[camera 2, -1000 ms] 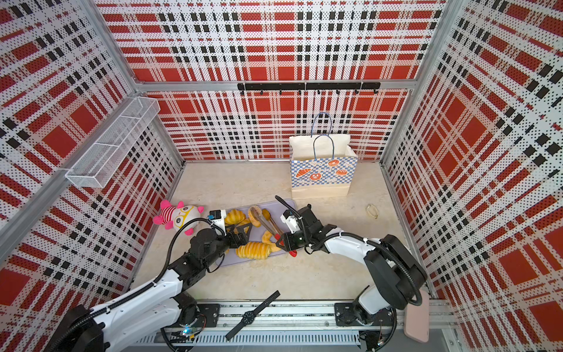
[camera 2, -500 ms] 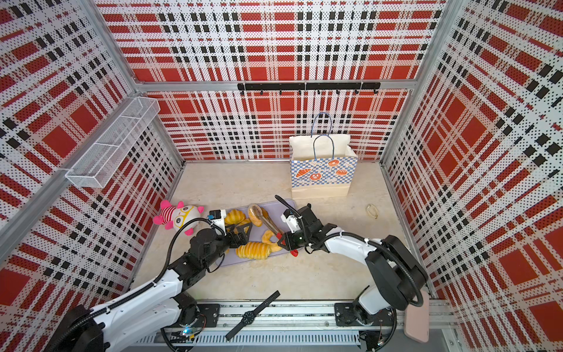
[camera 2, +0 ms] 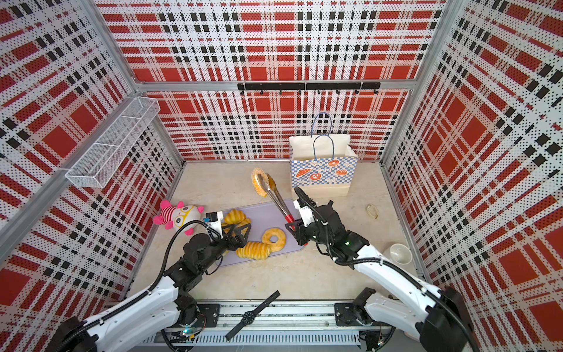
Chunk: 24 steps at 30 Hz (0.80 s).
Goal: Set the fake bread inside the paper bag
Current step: 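Lift the sugar-coated bun with the tongs and carry it above the bag, then lower the bun into the bag and open the tongs with the right gripper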
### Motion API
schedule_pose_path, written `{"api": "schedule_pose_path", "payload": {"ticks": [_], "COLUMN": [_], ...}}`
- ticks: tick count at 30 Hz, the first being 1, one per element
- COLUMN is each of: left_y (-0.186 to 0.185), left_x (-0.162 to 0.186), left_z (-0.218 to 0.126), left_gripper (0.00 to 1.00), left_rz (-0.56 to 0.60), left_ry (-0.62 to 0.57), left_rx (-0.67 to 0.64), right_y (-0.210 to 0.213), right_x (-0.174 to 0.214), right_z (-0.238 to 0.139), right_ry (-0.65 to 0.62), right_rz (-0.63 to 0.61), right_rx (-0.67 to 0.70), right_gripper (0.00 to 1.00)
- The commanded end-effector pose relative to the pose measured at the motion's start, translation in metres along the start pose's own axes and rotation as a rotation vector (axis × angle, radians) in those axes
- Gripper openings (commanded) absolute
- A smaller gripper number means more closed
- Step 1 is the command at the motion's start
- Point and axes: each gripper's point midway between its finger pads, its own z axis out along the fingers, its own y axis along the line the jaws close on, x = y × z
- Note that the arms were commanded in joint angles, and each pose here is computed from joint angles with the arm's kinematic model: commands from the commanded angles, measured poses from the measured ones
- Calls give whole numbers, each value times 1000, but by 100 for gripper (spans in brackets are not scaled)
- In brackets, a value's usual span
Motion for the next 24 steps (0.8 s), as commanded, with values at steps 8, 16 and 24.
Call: {"api": "schedule_pose_path", "payload": {"ticks": [8, 16, 24], "left_y": [-44, -64, -66], "left_x": [-17, -11, -9], "left_z": [-21, -24, -24], "left_gripper": [98, 98, 98], "left_rz": [60, 108, 119], "left_ry": [-99, -97, -91], "left_rx": [208, 257, 258], "right_y": [-21, -48, -66], "right_x": [-77, -98, -114], "right_z": [-71, -76, -52], "right_ry": [-365, -421, -397], "right_rz": [-50, -46, -85], "right_rx": [250, 441, 556], "right_gripper": [23, 23, 22]}}
